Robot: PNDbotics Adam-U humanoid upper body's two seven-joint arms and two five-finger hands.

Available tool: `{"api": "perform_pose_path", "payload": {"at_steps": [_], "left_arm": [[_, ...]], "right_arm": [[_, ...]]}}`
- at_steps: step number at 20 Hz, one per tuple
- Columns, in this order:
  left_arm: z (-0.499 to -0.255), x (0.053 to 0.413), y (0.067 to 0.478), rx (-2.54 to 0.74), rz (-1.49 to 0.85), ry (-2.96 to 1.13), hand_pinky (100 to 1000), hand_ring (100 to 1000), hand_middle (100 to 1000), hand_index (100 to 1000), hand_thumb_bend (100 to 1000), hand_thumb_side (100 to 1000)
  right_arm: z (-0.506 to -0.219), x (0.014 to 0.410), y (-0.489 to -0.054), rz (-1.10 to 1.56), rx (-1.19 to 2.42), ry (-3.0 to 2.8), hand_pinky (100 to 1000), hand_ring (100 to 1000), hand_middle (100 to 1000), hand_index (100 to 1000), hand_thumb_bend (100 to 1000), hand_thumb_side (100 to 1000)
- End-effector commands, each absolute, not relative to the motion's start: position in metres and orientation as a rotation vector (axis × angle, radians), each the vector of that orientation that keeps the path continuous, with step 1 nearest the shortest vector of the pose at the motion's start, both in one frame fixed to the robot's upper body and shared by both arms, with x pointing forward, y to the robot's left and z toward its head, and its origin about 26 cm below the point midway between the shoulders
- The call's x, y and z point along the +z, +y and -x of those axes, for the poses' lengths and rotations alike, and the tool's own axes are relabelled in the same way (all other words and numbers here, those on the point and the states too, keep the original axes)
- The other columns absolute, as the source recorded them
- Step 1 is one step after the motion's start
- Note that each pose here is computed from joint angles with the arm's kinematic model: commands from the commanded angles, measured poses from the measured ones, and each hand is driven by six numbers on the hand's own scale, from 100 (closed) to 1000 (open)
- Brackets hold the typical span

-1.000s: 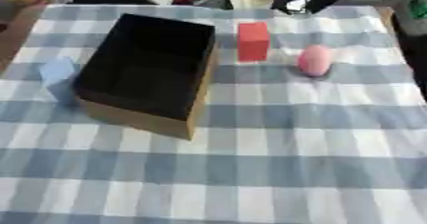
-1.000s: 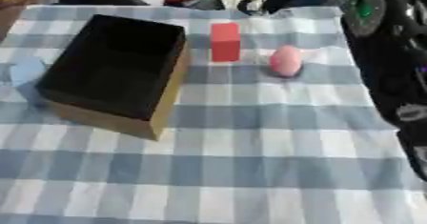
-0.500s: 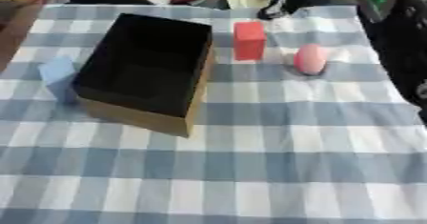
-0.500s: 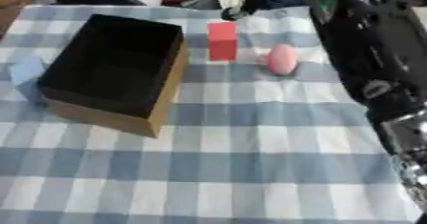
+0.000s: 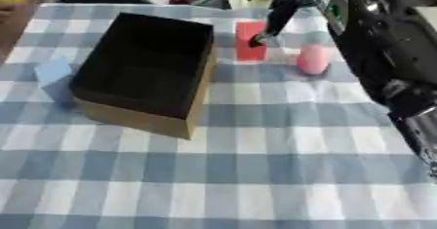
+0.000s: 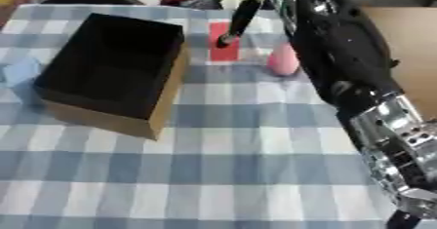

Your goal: Pick up objects on the table and place them in the box.

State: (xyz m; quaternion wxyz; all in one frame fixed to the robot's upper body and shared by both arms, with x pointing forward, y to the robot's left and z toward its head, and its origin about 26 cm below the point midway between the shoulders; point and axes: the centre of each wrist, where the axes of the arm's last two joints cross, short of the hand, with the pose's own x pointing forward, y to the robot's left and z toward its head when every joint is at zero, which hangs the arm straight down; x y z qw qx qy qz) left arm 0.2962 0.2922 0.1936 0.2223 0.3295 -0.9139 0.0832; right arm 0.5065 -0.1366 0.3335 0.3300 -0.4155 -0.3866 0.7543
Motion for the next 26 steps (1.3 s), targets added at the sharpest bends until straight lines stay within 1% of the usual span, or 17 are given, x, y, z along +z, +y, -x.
{"api": "perform_pose_path", "payload": {"at_steps": [1, 8, 14, 15, 16, 21, 26], "left_arm": [[-0.294, 0.203, 0.295, 0.214, -0.92, -2.557, 451, 690, 620, 801, 100, 841], [-0.294, 0.203, 0.295, 0.21, -0.917, -2.556, 451, 690, 620, 801, 100, 838], [-0.295, 0.203, 0.294, 0.207, -0.912, -2.558, 450, 690, 620, 801, 100, 838], [-0.295, 0.203, 0.294, 0.207, -0.912, -2.558, 450, 690, 620, 801, 100, 838], [-0.295, 0.203, 0.294, 0.207, -0.913, -2.558, 450, 690, 620, 801, 100, 839], [-0.295, 0.204, 0.294, 0.207, -0.914, -2.558, 450, 690, 620, 800, 100, 838], [-0.295, 0.204, 0.293, 0.207, -0.912, -2.562, 450, 690, 620, 800, 100, 839]], "right_arm": [[-0.508, 0.344, -0.134, 1.135, 1.972, -0.979, 977, 998, 976, 1000, 585, 593], [-0.513, 0.333, -0.128, 1.167, 1.963, -0.909, 973, 994, 977, 1000, 615, 554], [-0.513, 0.332, -0.124, 1.208, 1.922, -0.924, 971, 992, 972, 1000, 595, 536], [-0.513, 0.333, -0.124, 1.213, 1.911, -0.926, 971, 992, 971, 1000, 556, 535], [-0.513, 0.334, -0.125, 1.218, 1.902, -0.928, 971, 992, 971, 1000, 591, 535], [-0.512, 0.342, -0.127, 1.244, 1.847, -0.952, 970, 989, 965, 1000, 558, 540], [-0.511, 0.349, -0.13, 1.262, 1.807, -0.954, 968, 989, 966, 1000, 549, 539]]}}
